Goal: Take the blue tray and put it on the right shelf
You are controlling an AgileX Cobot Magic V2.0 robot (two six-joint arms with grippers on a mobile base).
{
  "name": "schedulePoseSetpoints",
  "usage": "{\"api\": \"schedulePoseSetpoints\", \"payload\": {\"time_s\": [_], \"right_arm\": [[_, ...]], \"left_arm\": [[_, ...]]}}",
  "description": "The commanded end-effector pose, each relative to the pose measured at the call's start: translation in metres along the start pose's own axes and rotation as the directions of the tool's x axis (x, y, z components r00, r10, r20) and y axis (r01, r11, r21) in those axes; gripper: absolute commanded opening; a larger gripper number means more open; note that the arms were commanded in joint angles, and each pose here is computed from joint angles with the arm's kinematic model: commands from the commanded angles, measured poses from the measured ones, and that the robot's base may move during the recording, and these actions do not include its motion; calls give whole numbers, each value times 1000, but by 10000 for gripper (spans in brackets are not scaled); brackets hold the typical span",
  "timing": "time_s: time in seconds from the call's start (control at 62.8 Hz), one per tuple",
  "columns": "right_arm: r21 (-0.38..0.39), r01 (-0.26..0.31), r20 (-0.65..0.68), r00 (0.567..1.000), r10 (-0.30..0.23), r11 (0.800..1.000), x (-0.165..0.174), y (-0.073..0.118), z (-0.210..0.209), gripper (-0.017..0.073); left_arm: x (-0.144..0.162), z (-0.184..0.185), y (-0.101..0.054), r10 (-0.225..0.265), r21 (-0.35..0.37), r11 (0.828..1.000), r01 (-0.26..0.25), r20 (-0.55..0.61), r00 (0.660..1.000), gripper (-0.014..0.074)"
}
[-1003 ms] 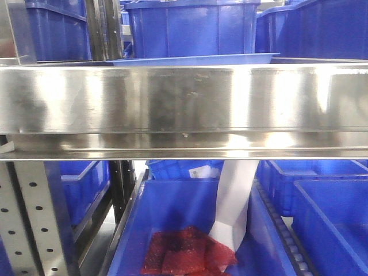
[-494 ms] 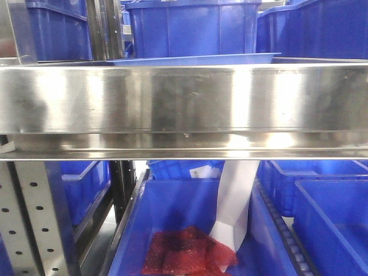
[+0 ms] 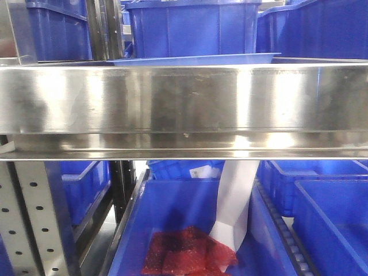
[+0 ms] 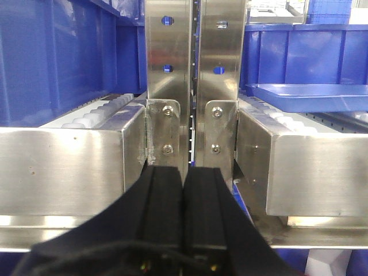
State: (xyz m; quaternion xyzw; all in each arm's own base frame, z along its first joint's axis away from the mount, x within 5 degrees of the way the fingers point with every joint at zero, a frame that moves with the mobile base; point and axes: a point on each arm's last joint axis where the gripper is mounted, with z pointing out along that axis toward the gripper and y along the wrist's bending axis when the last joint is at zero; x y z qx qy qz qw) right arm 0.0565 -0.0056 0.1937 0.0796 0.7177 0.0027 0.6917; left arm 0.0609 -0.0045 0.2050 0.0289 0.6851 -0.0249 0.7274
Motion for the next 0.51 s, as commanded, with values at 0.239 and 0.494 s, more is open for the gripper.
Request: {"api": "schedulePoseSetpoints", "payload": {"time_s": [0.239, 0.494], "right_arm": [[1, 10, 139, 990, -10, 1000, -18, 1, -4, 55], [1, 10, 139, 990, -10, 1000, -18, 1, -4, 55]], "left_arm": [[3, 1, 1, -6, -11, 1000, 6, 45, 999, -48], [3, 1, 1, -6, -11, 1000, 6, 45, 999, -48]]}}
